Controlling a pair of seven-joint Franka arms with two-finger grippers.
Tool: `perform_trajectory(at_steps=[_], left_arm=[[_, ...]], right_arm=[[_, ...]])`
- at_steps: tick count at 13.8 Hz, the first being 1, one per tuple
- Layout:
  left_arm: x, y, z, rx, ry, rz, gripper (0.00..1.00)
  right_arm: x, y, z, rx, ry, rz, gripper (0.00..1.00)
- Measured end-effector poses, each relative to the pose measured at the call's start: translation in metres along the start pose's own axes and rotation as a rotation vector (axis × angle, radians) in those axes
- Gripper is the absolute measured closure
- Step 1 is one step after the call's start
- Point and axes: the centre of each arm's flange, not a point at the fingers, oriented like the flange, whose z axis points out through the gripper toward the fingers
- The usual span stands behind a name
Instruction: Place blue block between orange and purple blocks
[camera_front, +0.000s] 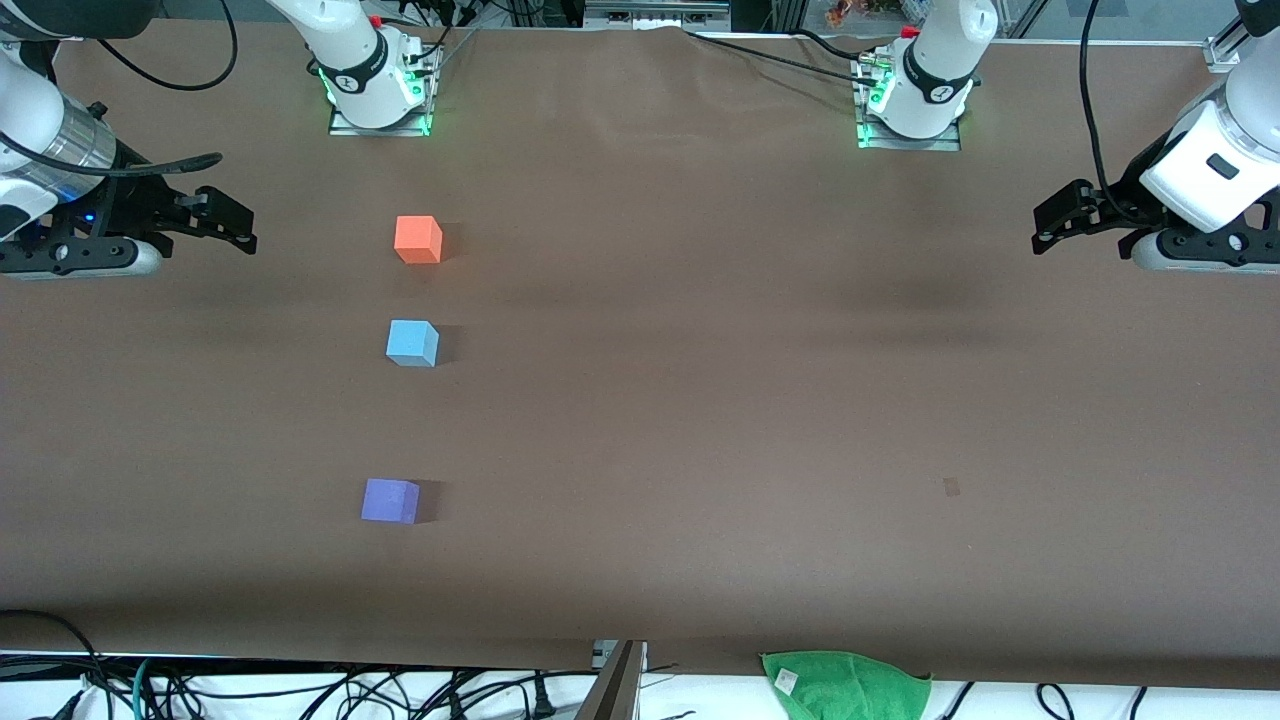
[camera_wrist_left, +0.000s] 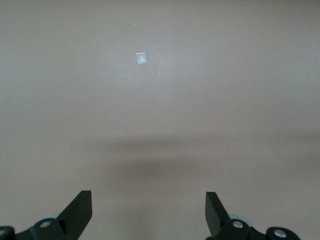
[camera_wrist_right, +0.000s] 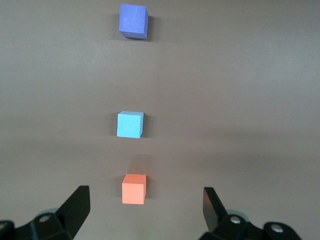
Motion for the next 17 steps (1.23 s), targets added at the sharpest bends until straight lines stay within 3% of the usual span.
perform_trajectory(at_steps=[17], left_arm=[[0.0, 0.0, -0.0004, 0.0, 0.001, 0.001, 0.0]], right_arm=[[-0.0014, -0.0022, -0.0036, 0.0, -0.004, -0.005, 0.0]])
